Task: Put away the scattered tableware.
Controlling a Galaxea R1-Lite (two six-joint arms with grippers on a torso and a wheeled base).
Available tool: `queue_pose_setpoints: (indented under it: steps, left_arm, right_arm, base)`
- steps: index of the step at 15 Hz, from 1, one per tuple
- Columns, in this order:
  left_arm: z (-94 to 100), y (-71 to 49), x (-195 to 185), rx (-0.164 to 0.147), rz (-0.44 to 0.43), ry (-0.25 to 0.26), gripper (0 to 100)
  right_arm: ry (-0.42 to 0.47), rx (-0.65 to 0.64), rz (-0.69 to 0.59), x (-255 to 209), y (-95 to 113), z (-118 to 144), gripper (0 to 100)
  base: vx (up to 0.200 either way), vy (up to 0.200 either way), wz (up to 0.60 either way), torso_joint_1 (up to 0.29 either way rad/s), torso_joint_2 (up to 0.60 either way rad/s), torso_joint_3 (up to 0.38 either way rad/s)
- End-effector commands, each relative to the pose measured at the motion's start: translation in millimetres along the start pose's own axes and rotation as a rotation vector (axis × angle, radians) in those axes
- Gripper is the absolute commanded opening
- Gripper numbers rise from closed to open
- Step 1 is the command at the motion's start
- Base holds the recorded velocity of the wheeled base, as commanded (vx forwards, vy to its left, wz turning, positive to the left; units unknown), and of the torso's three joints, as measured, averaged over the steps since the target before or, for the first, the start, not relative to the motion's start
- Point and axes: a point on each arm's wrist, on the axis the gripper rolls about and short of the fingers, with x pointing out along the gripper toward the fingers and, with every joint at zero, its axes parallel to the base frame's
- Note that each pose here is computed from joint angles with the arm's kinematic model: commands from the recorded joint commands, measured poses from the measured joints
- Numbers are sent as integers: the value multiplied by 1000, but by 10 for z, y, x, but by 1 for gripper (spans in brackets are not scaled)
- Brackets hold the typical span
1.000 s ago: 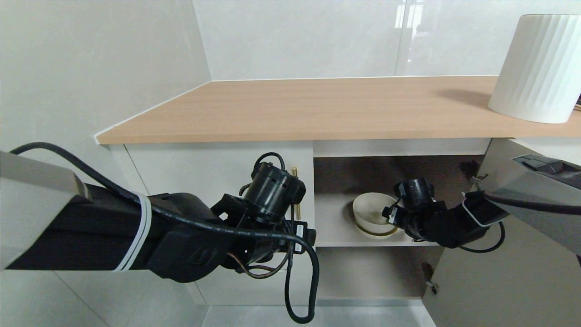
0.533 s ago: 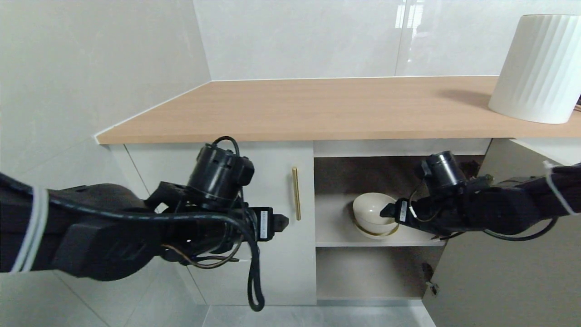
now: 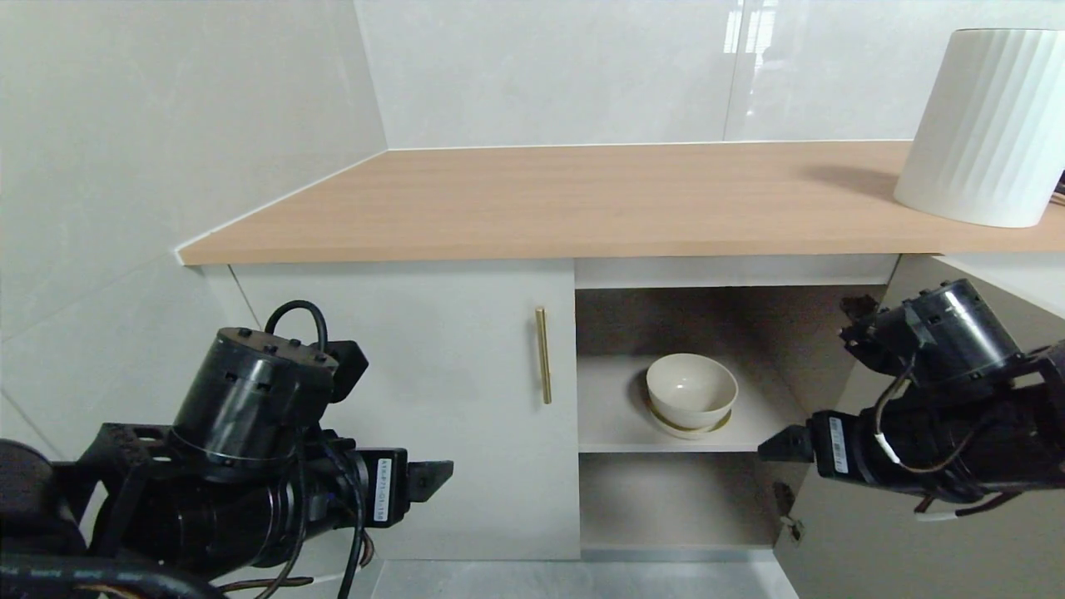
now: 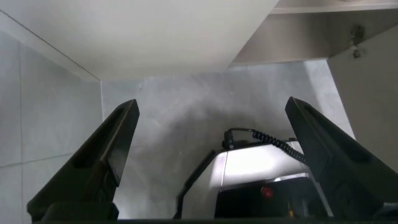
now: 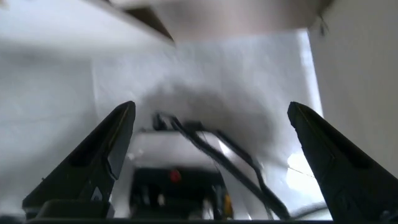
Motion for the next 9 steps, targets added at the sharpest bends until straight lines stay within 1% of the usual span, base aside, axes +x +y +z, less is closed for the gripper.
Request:
queue_pose_setpoints:
  steps: [1, 3, 5, 9]
  left_arm:
    - [-2, 15, -46, -6, -4, -12, 100]
    - [0, 11, -35, -8, -5, -10, 100]
    - [-1, 11, -31, -7, -3, -9, 100]
    - [0, 11, -35, -8, -4, -10, 100]
  right_arm:
    - [-3, -29, 2, -122, -88, -134, 100]
    - [-5, -31, 8, -135, -88, -133, 100]
    - [6, -50, 18, -131, -44, -167, 100]
    - [-2, -53, 18, -153, -43, -169, 100]
  base:
    - [0, 0, 0, 0, 0, 0]
    - [-200, 0, 0, 5, 2, -2]
    - [-200, 0, 0, 7, 2, -2]
    - [-200, 0, 0, 5, 6, 4]
